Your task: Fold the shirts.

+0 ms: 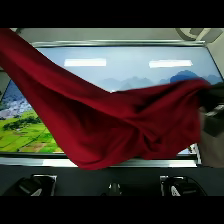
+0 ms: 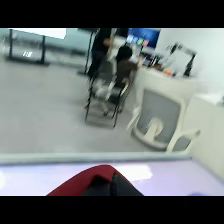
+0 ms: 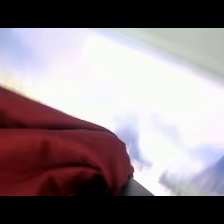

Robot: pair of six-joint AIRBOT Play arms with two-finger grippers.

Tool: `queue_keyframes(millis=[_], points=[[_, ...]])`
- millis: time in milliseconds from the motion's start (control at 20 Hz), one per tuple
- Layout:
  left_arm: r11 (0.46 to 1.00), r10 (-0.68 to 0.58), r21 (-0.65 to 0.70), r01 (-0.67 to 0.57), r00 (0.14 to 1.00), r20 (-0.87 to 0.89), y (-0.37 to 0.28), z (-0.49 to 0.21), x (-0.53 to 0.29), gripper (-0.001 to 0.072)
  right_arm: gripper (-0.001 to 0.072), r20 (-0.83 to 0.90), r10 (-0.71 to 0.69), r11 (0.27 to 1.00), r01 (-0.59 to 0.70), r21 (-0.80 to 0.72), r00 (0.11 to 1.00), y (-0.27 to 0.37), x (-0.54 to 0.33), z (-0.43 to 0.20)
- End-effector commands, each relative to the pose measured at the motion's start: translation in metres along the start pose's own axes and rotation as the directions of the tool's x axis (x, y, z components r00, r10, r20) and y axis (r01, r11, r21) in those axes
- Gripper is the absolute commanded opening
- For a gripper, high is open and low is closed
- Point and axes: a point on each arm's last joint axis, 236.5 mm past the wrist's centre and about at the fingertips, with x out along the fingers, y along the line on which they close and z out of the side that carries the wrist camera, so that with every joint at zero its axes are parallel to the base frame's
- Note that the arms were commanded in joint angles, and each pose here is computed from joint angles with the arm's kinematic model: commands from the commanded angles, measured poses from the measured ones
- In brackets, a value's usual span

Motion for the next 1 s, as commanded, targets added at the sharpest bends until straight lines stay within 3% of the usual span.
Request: queue_keyframes(millis=[0,250,350,450,500,550,600,700,750,800,850,950], points=[[0.98,0.197,0.053,-0.191,0.91,-0.365,0.069,-0.135,0.057,0.0024,0.0019,-0.375,0.179,0.981,-0.135,0.142,0.91,0.003,0.095,-0.102],[0.895,0.295,-0.114,-0.431,0.765,-0.573,0.154,-0.287,0.132,0.0025,0.002,-0.252,0.212,0.887,-0.078,0.455,0.944,-0.015,0.27,-0.163],[0.858,0.24,-0.185,-0.48,0.692,-0.681,0.157,-0.344,0.147,0.0026,0.0021,-0.194,0.25,0.802,-0.09,0.591,0.949,-0.013,0.305,-0.165],[0.82,0.173,-0.257,-0.512,0.648,-0.742,0.149,-0.381,0.155,0.0042,0.003,-0.128,0.226,0.765,-0.095,0.637,0.966,-0.021,0.32,-0.153],[0.801,0.143,-0.291,-0.523,0.638,-0.756,0.144,-0.391,0.157,0.0132,0.0223,-0.094,0.186,0.771,-0.086,0.631,0.978,-0.032,0.322,-0.142],[0.797,0.123,-0.302,-0.522,0.631,-0.766,0.141,-0.395,0.156,0.0288,0.0513,-0.067,0.156,0.803,-0.087,0.589,0.985,-0.046,0.318,-0.129],[0.84,0.116,-0.253,-0.481,0.613,-0.781,0.143,-0.394,0.151,0.033,0.0579,-0.051,0.144,0.852,-0.097,0.515,0.988,-0.061,0.308,-0.115],[0.926,0.106,-0.1,-0.363,0.507,-0.855,0.154,-0.392,0.122,0.0334,0.058,-0.121,0.088,0.923,-0.035,0.384,0.989,-0.113,0.276,-0.114],[0.949,0.09,-0.05,-0.311,0.421,-0.903,0.16,-0.394,0.098,0.0443,0.0627,-0.196,0.038,0.937,0.033,0.349,0.98,-0.144,0.255,-0.129],[0.953,0.073,-0.034,-0.3,0.337,-0.939,0.164,-0.4,0.076,0.0714,0.0633,-0.286,-0.001,0.938,0.1,0.331,0.958,-0.173,0.232,-0.155],[0.943,0.047,-0.038,-0.33,0.246,-0.968,0.17,-0.407,0.051,0.072,0.063,-0.361,0.006,0.923,0.134,0.36,0.932,-0.187,0.212,-0.186],[0.929,0.011,-0.044,-0.368,0.146,-0.989,0.173,-0.424,0.019,0.072,0.0625,-0.46,0.124,0.88,0.117,0.461,0.879,-0.179,0.19,-0.238]])
